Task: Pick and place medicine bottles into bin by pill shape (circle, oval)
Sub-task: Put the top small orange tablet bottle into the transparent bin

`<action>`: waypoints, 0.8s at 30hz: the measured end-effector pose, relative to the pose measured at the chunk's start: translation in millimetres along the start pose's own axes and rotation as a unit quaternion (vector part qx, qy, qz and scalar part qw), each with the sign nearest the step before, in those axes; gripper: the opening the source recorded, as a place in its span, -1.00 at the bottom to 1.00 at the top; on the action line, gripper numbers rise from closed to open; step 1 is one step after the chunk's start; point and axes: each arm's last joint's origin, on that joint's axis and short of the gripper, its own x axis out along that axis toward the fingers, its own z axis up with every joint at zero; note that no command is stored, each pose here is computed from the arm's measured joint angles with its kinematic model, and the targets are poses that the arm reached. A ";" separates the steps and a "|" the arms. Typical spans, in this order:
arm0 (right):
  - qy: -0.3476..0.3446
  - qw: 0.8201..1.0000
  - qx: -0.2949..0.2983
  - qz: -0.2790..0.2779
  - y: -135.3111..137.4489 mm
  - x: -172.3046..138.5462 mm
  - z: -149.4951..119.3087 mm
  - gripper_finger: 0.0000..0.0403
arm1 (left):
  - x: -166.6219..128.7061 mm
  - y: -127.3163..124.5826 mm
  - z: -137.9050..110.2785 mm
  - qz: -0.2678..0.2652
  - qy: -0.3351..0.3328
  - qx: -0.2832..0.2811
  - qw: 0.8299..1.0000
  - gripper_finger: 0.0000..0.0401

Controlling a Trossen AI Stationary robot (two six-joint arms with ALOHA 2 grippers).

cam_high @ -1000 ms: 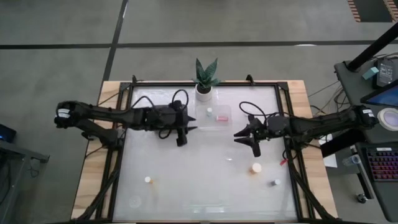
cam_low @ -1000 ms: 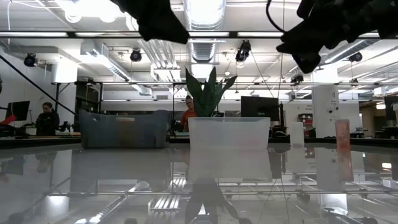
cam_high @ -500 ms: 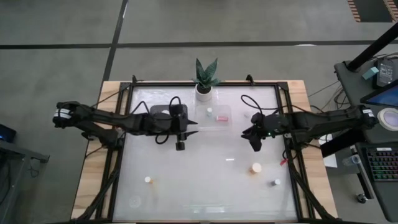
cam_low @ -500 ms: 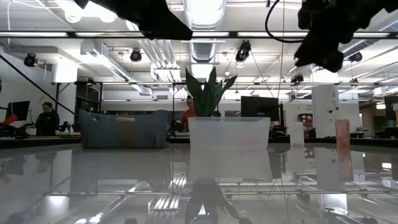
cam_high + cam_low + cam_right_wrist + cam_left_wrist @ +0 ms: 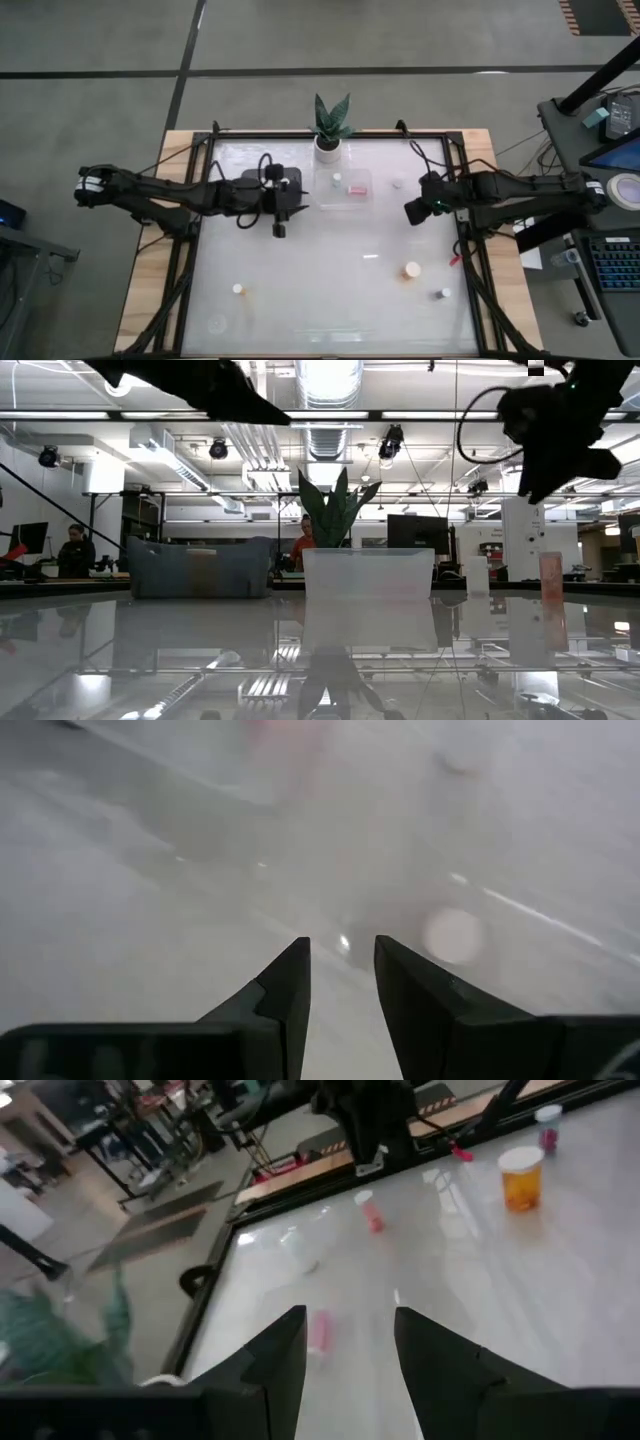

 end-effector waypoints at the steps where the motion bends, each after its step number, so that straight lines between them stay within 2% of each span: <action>1: 0.005 1.000 0.012 -0.011 -1.7 0.1 0.9 -0.48 | -2.6 1.9 -2.2 0.004 0.000 0.006 1.000 -0.31; 4: 0.013 0.998 0.046 -0.039 -4.6 -0.4 5.5 -0.48 | -9.7 8.5 -9.3 0.020 -0.002 0.012 1.000 -0.31; 7: 0.022 0.996 0.072 -0.039 -1.6 -1.1 14.2 -0.48 | -15.3 11.2 -21.7 0.029 0.007 0.018 0.999 -0.31; 10: 0.029 0.995 0.090 -0.044 2.8 -2.3 25.5 -0.48 | -21.2 14.3 -29.9 0.048 -0.012 0.029 0.998 -0.31; 17: 0.104 0.983 0.085 -0.124 4.3 -2.2 42.6 -0.48 | -29.0 23.8 -37.8 0.087 -0.038 0.057 0.994 -0.31; 21: 0.160 0.977 0.073 -0.124 7.1 2.4 45.3 -0.50 | -31.7 28.8 -36.5 0.100 -0.044 0.068 0.992 -0.31; 24: 0.174 0.975 0.070 -0.120 8.9 6.3 46.0 -0.55 | -33.8 31.3 -33.6 0.109 -0.055 0.073 0.990 -0.31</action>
